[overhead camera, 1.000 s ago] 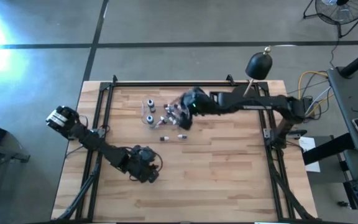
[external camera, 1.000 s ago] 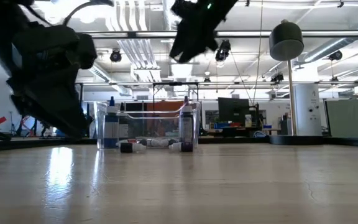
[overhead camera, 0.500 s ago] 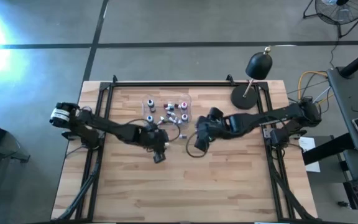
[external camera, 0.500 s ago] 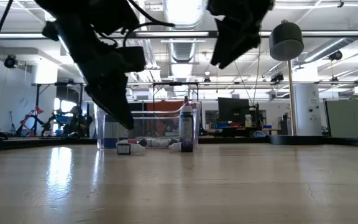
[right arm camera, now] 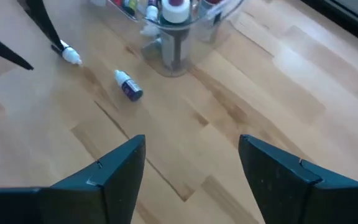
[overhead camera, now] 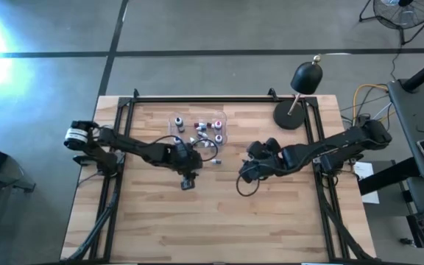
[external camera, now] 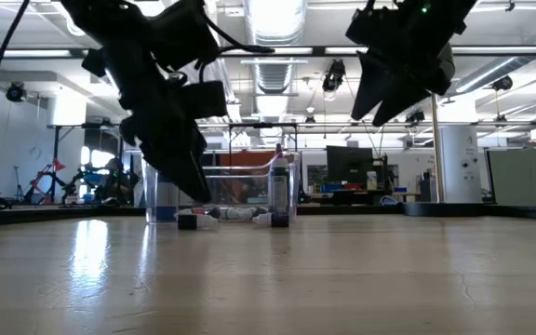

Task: Pick & Place food coloring
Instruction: Put the small green food coloring bottle into the transparent bin

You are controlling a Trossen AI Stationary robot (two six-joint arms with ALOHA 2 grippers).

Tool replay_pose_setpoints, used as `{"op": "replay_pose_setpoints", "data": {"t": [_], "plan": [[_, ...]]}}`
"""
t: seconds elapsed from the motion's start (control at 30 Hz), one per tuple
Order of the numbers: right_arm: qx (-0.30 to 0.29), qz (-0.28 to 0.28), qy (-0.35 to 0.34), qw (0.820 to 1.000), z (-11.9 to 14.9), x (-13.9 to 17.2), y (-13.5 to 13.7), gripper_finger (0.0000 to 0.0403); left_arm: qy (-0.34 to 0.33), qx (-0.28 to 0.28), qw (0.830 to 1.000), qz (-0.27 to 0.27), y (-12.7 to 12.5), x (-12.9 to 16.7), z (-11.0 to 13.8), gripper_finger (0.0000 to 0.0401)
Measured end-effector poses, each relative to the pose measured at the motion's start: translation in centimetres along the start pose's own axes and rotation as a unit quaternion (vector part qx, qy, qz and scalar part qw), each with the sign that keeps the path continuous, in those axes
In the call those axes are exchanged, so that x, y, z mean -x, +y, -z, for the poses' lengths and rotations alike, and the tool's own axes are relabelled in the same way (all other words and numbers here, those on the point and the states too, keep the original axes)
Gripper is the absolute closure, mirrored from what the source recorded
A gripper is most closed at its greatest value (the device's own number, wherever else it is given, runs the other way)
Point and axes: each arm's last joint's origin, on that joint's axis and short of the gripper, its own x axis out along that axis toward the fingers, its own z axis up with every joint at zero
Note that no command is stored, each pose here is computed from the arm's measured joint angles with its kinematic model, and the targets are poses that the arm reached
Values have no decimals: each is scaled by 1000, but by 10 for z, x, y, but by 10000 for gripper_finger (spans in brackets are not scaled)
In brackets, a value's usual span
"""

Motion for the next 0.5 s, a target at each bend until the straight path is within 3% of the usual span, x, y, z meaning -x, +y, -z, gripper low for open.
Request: {"op": "replay_pose_setpoints", "data": {"t": [0.5], "plan": [[-34, 31, -24, 999, 4, -4, -4, 131, 37, -4, 998, -51, 16, -24, 4, 238]]}}
